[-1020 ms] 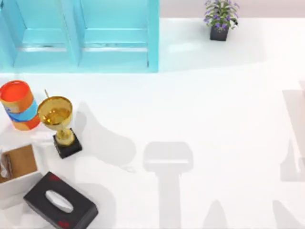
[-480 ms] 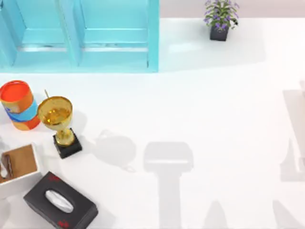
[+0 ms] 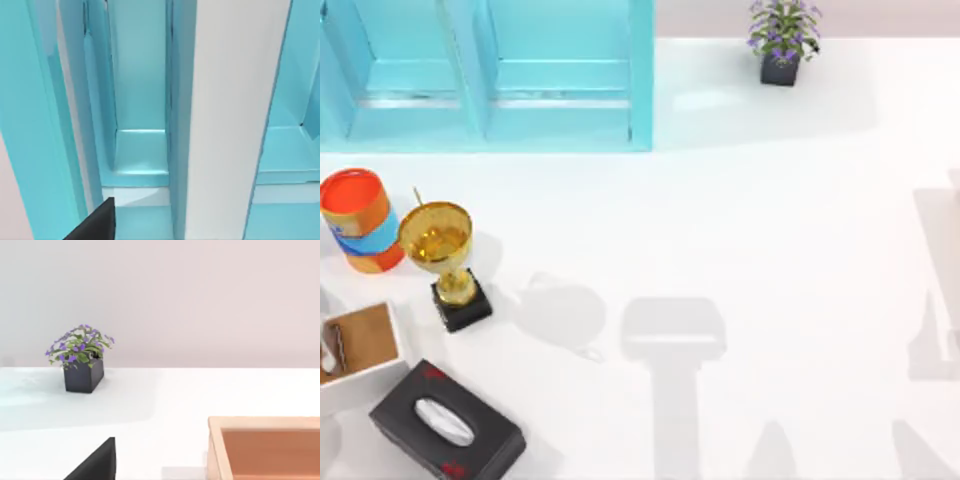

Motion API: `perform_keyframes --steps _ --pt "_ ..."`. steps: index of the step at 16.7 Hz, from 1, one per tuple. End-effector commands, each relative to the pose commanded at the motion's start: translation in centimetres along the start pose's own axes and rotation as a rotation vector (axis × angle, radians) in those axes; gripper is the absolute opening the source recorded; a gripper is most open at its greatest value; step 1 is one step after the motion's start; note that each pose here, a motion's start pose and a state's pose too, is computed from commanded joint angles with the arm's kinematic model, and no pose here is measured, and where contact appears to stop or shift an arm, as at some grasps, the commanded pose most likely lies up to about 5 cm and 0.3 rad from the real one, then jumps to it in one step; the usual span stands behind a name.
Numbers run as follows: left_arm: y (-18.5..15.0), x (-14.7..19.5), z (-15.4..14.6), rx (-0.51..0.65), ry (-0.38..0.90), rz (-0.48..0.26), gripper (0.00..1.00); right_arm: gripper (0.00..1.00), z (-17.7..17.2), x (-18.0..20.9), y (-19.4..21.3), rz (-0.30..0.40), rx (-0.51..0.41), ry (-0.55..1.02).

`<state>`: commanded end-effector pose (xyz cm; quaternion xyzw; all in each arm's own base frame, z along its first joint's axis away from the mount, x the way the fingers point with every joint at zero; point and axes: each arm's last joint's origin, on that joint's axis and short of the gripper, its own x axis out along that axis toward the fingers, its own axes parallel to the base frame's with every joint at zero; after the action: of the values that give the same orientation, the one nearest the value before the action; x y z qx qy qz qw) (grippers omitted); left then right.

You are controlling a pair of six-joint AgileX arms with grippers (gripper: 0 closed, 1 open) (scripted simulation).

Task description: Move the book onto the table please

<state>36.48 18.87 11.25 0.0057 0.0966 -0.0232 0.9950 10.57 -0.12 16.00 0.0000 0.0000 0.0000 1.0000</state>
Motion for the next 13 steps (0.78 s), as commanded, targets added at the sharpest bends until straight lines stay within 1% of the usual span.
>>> perform_keyframes --steps 3,6,8,10,13 --pt "-1.3 2.4 1.3 0.003 -0.006 0.002 1.0 1.0 0.0 0.0 0.0 0.0 0.0 0.0" --pt "-2.4 5.6 1.3 -0.001 0.002 0.0 1.0 1.0 0.0 0.0 0.0 0.0 0.0 0.0" --pt "-2.0 7.4 1.0 0.0 0.0 0.0 1.0 1.0 0.0 0.0 0.0 0.0 0.0 0.0" --pt "-0.9 8.8 0.5 0.0 -0.001 0.001 1.0 1.0 0.0 0.0 0.0 0.0 0.0 0.0" --pt "0.4 9.6 -0.5 -0.001 0.002 0.0 1.0 1.0 0.0 0.0 0.0 0.0 0.0 0.0"
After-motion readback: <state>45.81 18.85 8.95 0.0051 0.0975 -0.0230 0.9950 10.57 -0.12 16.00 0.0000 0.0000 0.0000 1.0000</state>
